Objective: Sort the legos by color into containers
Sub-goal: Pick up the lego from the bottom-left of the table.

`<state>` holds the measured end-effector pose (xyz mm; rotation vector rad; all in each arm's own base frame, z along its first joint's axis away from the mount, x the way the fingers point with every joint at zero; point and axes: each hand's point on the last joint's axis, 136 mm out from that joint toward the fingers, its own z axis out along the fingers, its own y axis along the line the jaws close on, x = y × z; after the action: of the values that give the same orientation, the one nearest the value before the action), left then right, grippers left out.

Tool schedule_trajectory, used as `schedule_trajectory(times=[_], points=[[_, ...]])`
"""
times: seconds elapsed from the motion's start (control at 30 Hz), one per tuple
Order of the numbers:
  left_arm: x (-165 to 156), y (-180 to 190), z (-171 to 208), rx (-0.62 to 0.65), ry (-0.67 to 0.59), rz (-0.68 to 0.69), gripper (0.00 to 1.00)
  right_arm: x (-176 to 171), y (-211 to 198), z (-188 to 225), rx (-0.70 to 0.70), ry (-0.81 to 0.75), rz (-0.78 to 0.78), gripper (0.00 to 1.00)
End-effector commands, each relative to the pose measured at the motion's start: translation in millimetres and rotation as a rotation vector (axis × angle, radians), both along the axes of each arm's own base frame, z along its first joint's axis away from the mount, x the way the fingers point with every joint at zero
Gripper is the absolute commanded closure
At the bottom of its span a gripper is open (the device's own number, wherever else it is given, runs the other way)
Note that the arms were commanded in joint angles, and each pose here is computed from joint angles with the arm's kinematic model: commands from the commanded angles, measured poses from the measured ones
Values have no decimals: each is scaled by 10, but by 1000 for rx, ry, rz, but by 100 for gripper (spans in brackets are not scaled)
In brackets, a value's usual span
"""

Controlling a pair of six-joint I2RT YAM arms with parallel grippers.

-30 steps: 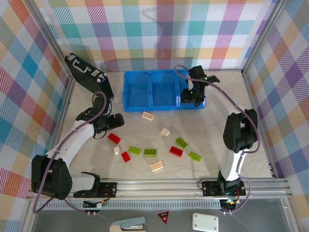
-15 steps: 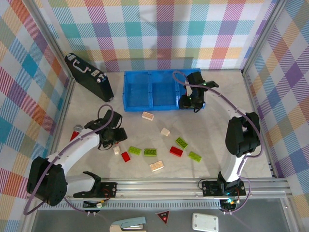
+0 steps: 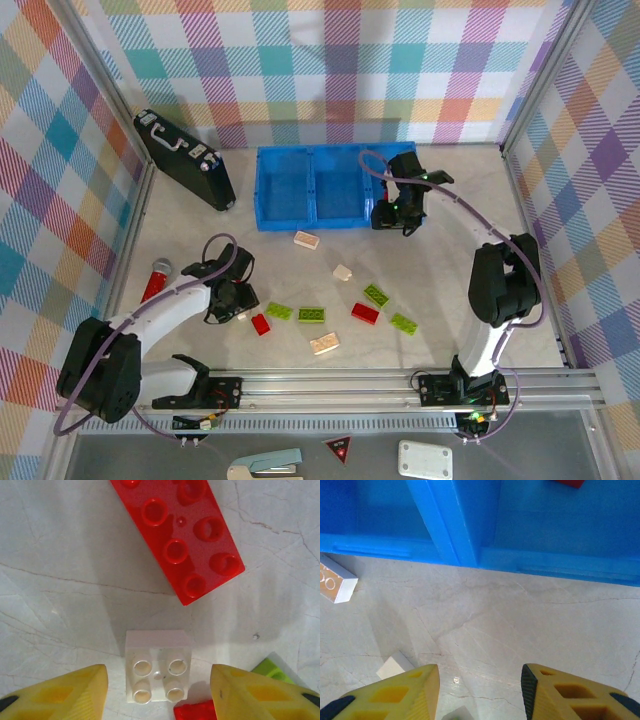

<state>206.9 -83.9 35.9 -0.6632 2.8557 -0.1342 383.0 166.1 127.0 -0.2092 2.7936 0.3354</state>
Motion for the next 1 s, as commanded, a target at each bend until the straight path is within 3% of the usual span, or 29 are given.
schedule_trajectory(times=[0.0,0.37,0.97], points=[[-79,-7,-95,3,30,-3,46,-54,33,120,19,-24,19,52],[-86,-31,-200,8,49,-22,53,-106,20,179,10,-25,15,52],[-52,-53,-63,17,27,-60,66,-164,64,295,9,-42,31,52]])
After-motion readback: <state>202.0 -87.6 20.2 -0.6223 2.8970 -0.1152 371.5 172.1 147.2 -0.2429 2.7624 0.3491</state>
